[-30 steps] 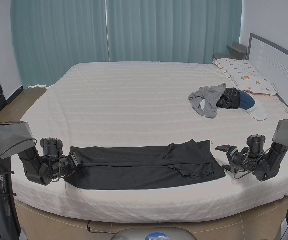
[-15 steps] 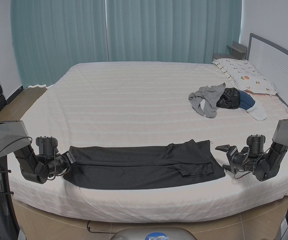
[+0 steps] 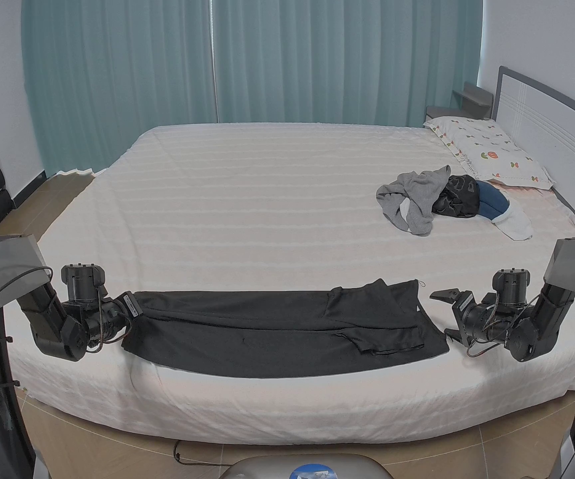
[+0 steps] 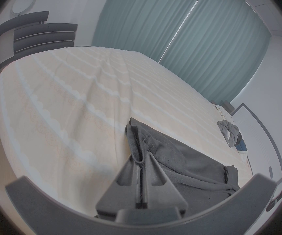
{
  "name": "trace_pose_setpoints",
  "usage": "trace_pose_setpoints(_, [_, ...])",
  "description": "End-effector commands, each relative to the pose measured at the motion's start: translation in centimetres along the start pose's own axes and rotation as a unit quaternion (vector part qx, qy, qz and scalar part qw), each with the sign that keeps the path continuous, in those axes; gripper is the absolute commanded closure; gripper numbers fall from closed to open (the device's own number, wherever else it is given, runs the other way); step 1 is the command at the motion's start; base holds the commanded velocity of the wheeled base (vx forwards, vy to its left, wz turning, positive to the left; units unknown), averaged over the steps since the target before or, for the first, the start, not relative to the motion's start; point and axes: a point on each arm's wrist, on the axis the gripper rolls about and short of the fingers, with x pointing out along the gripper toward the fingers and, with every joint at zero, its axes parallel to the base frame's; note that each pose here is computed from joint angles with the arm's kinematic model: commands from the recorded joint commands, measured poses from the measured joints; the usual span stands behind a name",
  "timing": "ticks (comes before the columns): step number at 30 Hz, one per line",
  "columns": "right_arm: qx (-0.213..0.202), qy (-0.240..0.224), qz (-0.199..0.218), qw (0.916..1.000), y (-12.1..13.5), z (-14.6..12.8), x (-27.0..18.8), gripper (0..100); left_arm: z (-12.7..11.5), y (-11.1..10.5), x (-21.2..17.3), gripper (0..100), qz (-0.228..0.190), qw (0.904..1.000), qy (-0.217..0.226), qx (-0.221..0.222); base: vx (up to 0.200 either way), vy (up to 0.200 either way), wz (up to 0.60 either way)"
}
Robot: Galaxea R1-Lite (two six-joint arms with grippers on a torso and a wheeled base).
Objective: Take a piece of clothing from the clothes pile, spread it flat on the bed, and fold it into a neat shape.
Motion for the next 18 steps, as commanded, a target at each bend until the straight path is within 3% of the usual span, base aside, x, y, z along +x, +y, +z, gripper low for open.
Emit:
trace_pose_setpoints(1, [0.000,0.000,0.000,1.0000,-0.03,0.01,0.04,0,0.60,0.22,-0.25,100,0.000,1.0000,-0.008,-0.003,0.000,0.000,0.00])
trace_pose_setpoints(10, [0.001,0.000,0.000,1.0000,-0.02,0.02,0.04,0,0.15,0.24,-0.09,100,0.000,1.0000,-0.001,-0.003,0.000,0.000,0.00])
trace_pose_setpoints(16, [0.002,-0.001,0.002,1.0000,0.06,0.12,0.03,0,0.06,0.23,-0.03,100,0.000,1.0000,0.001,-0.003,-0.200,0.000,0.00])
trace_pose_setpoints(18, [0.003,-0.002,0.003,1.0000,0.05,0.20,0.07,0,0.06,0.23,-0.03,100,0.000,1.0000,0.001,-0.002,0.000,0.000,0.00])
